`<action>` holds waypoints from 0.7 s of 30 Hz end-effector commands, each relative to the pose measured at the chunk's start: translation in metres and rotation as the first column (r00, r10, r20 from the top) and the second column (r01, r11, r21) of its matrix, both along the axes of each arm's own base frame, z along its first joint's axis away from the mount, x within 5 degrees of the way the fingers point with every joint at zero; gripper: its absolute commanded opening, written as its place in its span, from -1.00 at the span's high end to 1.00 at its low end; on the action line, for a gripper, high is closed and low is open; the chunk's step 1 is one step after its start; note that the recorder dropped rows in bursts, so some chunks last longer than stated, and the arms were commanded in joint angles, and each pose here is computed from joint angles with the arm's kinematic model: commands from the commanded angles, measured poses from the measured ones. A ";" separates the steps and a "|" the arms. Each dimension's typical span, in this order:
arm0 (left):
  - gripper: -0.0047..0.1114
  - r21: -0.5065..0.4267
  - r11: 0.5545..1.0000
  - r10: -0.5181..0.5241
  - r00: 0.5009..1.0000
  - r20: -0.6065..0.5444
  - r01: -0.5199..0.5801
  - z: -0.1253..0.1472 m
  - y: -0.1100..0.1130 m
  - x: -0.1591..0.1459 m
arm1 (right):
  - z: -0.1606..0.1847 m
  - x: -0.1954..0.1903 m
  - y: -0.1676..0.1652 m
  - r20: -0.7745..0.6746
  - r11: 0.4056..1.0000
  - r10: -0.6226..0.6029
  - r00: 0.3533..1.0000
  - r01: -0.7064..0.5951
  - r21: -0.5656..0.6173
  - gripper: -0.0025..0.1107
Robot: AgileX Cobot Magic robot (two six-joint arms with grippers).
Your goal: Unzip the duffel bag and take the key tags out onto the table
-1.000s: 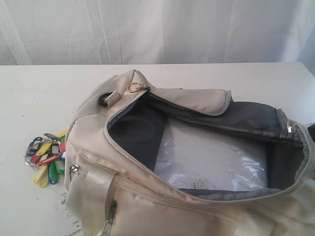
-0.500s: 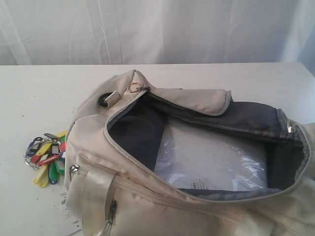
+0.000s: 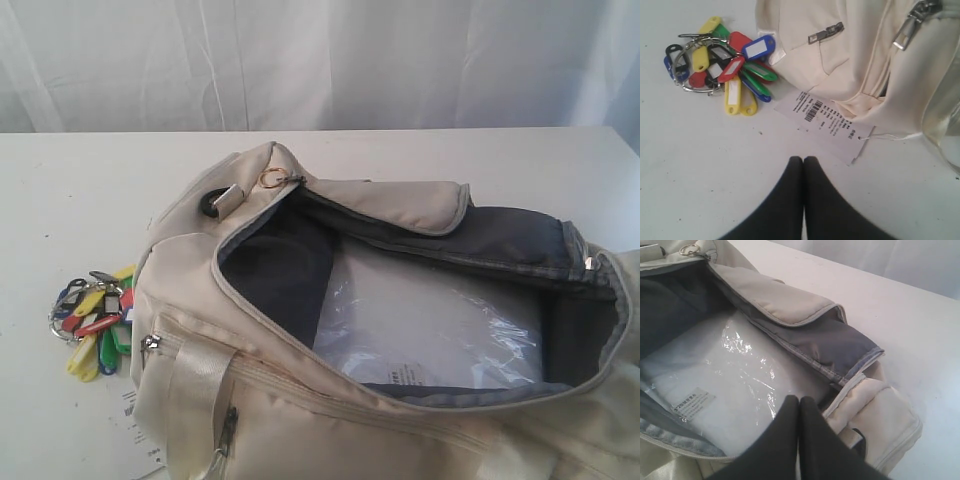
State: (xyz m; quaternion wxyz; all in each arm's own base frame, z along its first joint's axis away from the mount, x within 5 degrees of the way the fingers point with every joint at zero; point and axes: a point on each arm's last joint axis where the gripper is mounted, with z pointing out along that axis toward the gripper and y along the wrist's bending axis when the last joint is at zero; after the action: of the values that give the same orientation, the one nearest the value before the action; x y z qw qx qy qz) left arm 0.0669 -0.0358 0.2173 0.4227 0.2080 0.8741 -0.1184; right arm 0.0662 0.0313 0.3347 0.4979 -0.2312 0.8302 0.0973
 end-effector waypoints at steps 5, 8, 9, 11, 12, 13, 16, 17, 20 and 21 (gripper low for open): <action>0.92 -0.089 0.955 0.297 0.916 0.269 -0.284 -0.039 0.022 0.001 | 0.000 0.000 0.000 0.013 1.000 -0.001 1.000 0.001 0.005 0.96; 0.92 -0.105 0.945 0.327 0.890 0.317 -0.310 -0.044 0.024 -0.004 | 0.000 0.000 0.000 0.012 1.000 -0.001 1.000 0.001 0.004 0.96; 0.92 -0.105 0.946 0.325 0.892 0.313 -0.307 -0.045 0.024 -0.005 | 0.000 0.000 0.000 0.010 1.000 -0.001 1.000 0.001 0.005 0.96; 0.92 -0.111 0.940 0.340 0.878 0.338 -0.321 -0.043 0.025 -0.006 | 0.001 0.000 0.000 0.014 1.000 0.000 1.000 0.000 0.007 0.96; 0.92 -0.109 0.940 0.340 0.879 0.334 -0.322 -0.044 0.025 -0.008 | 0.001 0.000 0.000 0.015 1.000 0.000 1.000 0.000 0.006 0.96; 0.92 -0.111 0.940 0.341 0.877 0.338 -0.322 -0.044 0.025 -0.008 | 0.001 0.000 0.000 0.015 1.000 0.000 1.000 0.000 0.006 0.96; 0.92 -0.118 0.941 0.339 0.870 0.358 -0.318 -0.042 0.025 -0.010 | 0.001 0.000 0.000 0.015 1.000 0.000 1.000 0.000 0.006 0.96; 0.92 -0.123 0.941 0.339 0.865 0.371 -0.316 -0.042 0.025 -0.010 | 0.001 0.000 0.000 0.015 1.000 0.000 1.000 0.000 0.006 0.96; 0.92 -0.134 0.941 0.339 0.851 0.402 -0.312 -0.040 0.025 -0.012 | 0.001 0.000 0.000 0.015 1.000 0.000 1.000 0.000 0.006 0.96; 0.92 -0.138 0.939 0.343 0.845 0.410 -0.314 -0.039 0.025 -0.012 | 0.001 0.000 0.000 0.015 1.000 0.000 1.000 0.000 0.006 0.96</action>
State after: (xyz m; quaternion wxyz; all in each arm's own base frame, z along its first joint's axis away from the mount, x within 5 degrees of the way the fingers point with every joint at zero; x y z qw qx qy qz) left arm 0.0554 -0.0106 0.1787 0.6174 0.0693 0.7833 -0.0204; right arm 0.0662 0.0314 0.3349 0.4986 -0.2304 0.8299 0.0982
